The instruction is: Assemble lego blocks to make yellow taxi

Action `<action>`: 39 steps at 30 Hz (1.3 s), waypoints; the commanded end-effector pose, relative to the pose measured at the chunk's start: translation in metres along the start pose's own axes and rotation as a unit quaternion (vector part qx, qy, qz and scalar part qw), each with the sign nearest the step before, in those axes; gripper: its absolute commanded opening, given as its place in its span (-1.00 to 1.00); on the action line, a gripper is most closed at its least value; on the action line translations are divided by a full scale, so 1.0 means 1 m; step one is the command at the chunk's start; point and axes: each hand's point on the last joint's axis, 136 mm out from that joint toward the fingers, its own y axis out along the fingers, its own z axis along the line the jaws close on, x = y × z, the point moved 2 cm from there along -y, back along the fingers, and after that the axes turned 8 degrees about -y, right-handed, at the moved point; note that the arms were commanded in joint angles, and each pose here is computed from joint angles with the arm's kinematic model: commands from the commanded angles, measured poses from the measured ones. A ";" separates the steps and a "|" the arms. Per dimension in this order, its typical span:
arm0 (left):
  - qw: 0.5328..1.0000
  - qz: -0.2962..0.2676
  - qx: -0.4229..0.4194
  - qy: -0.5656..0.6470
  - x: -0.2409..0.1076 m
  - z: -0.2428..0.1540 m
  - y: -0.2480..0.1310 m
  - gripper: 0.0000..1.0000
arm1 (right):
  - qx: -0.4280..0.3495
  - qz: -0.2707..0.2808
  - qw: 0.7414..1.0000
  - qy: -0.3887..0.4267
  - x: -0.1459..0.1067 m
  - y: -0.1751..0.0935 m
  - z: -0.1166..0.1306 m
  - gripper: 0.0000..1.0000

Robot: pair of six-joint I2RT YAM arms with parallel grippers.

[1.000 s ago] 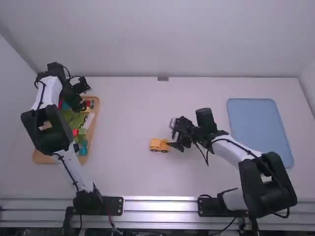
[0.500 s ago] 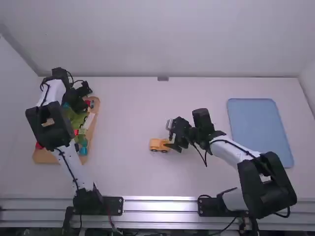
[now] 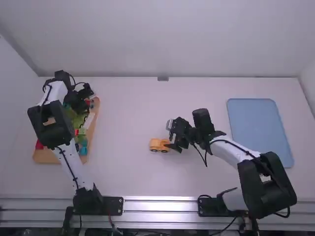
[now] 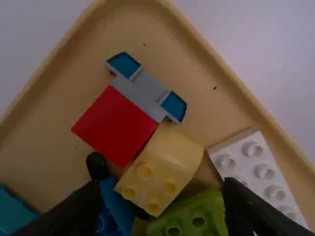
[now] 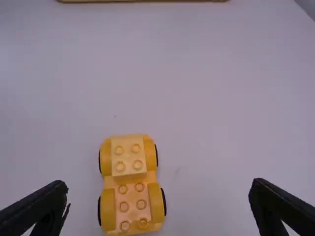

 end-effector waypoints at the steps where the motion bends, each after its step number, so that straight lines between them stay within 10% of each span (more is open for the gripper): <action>1: 1.000 0.014 -0.022 -0.011 -0.010 -0.006 0.019 0.27 | -0.005 -0.009 1.000 -0.004 0.008 -0.004 -0.003 0.97; 39: 0.998 0.020 -0.021 0.058 -0.014 -0.010 0.031 0.13 | -0.004 -0.009 1.000 -0.005 0.008 -0.004 -0.003 0.98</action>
